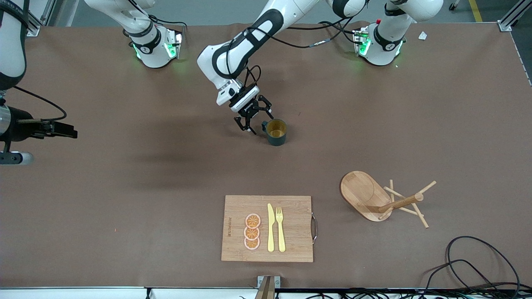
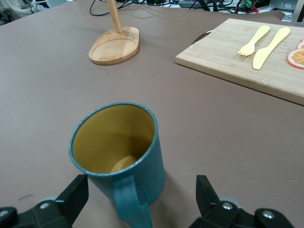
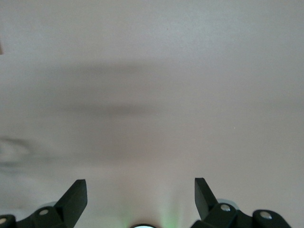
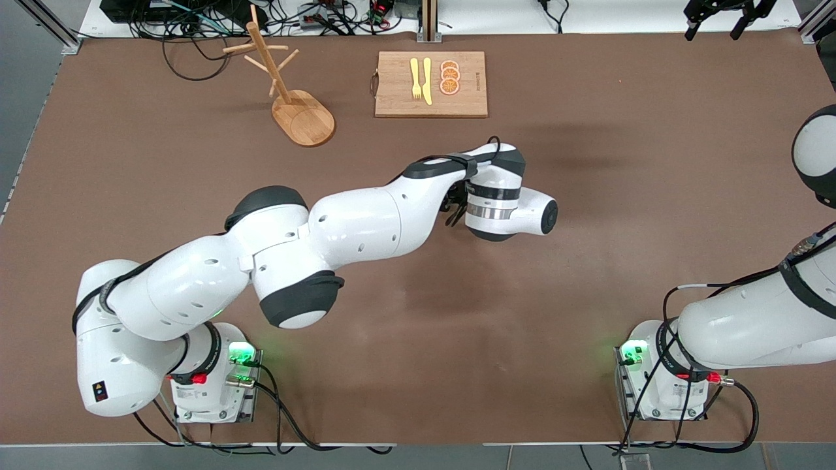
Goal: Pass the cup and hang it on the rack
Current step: 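Grasp the mug handle with the left gripper while the right gripper withdraws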
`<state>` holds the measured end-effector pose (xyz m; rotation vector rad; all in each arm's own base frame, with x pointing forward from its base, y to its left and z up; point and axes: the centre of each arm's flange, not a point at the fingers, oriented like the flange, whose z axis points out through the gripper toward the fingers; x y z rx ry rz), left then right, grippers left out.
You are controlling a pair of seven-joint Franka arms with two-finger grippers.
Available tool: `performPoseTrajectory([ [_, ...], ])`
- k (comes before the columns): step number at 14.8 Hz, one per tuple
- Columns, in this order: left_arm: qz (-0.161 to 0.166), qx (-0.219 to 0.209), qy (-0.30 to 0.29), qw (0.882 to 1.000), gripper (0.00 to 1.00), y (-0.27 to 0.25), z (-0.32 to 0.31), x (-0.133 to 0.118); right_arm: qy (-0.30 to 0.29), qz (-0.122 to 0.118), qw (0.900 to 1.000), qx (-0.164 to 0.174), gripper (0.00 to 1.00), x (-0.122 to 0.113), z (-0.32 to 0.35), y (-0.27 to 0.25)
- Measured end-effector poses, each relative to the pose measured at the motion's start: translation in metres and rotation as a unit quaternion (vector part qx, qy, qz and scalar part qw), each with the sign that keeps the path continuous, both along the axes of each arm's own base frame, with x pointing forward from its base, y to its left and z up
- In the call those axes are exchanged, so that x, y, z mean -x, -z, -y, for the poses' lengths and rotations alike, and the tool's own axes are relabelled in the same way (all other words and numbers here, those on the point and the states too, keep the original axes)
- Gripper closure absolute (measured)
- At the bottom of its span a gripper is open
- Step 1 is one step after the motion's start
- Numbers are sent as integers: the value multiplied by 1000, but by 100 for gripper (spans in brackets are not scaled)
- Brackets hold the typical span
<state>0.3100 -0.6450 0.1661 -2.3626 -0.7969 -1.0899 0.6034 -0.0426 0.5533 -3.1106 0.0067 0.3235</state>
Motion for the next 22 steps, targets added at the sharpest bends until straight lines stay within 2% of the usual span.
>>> performPoseTrajectory([
  [6,8,13,-1,1000,0,18,2,6,12,16,1000,-5,0,39,14,-27],
  [9,11,16,-1,1000,4,18,4,10,7,25,1000,-7,0,58,7,-33],
  [12,15,19,-5,1000,24,20,3,10,-2,39,999,-4,0,70,-1,-50],
  [13,15,18,-6,1000,25,21,3,10,-4,43,999,-4,0,73,-3,-56],
  [16,14,16,-6,1000,51,24,2,10,-4,51,999,-3,0,85,-2,-72],
  [17,14,15,-6,1000,51,25,2,10,-4,52,999,-3,0,88,-2,-75],
  [18,14,15,-6,1000,58,26,2,10,-3,53,999,-3,0,90,-2,-76],
  [20,14,14,-5,1000,81,27,2,10,-3,53,999,-3,0,91,-2,-76],
  [22,12,12,-3,1000,80,27,2,10,-3,52,999,-3,0,91,-2,-76],
])
